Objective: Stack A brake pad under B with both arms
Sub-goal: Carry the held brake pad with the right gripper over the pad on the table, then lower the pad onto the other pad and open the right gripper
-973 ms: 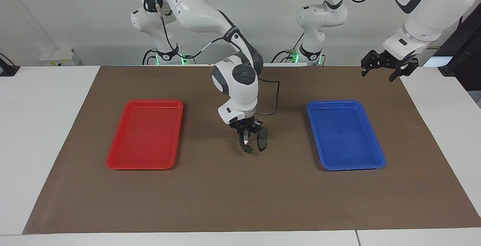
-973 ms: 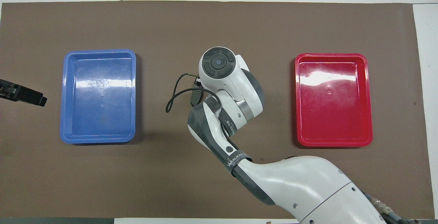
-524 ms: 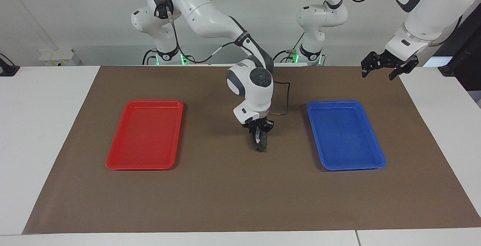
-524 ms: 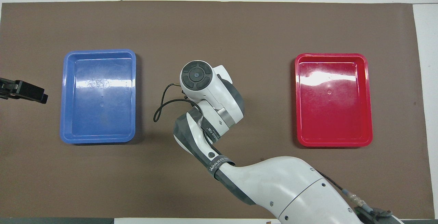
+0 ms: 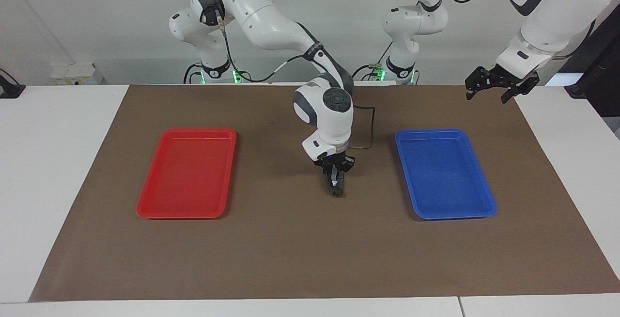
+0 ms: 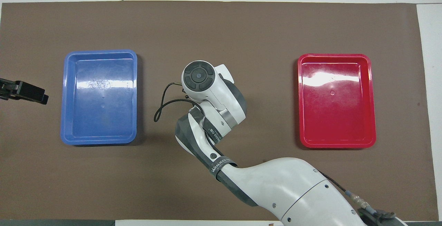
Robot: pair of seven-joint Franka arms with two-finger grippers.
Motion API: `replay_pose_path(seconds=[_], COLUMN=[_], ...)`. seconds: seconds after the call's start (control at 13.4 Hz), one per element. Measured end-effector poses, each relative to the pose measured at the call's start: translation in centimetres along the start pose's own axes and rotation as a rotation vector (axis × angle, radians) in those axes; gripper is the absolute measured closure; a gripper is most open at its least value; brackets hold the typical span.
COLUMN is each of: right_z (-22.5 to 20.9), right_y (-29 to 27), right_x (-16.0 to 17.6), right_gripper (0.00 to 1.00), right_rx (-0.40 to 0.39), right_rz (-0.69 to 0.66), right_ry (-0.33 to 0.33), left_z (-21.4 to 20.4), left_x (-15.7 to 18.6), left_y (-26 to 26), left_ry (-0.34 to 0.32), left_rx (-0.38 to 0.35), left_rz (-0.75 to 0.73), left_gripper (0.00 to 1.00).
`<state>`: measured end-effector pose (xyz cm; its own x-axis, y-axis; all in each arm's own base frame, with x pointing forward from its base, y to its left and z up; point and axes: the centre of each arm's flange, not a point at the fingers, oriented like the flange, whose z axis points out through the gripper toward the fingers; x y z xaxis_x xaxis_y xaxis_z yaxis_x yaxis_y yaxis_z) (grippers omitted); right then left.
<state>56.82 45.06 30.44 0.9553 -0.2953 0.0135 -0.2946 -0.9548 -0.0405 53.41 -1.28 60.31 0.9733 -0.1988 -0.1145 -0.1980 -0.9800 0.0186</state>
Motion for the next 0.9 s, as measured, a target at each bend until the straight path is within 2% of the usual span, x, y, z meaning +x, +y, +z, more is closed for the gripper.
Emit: replay_pose_path(seconds=[0.22, 0.3, 0.6, 0.75, 0.9], right_z=[-0.2, -0.3, -2.1, -5.5, -10.4], right_y=[-0.2, -0.3, -1.0, 0.4, 3.9], right_x=[0.1, 0.2, -0.2, 0.9, 3.9], right_gripper=[0.57, 0.49, 0.00, 0.00, 0.00], right_rx=[0.014, 0.025, 0.032, 0.014, -0.007], right_rz=[-0.003, -0.004, -0.015, 0.001, 0.035], right_ry=[0.015, 0.022, 0.033, 0.044, 0.089], left_z=[0.0, 0.0, 0.0, 0.0, 0.0], left_x=[0.0, 0.0, 0.0, 0.0, 0.0], left_y=[0.0, 0.0, 0.0, 0.0, 0.0], left_ry=[0.000, 0.000, 0.000, 0.000, 0.000], left_rx=[0.000, 0.000, 0.000, 0.000, 0.000], left_rz=[-0.001, -0.001, -0.002, -0.002, -0.003], left_gripper=[0.00, 0.00, 0.00, 0.00, 0.00])
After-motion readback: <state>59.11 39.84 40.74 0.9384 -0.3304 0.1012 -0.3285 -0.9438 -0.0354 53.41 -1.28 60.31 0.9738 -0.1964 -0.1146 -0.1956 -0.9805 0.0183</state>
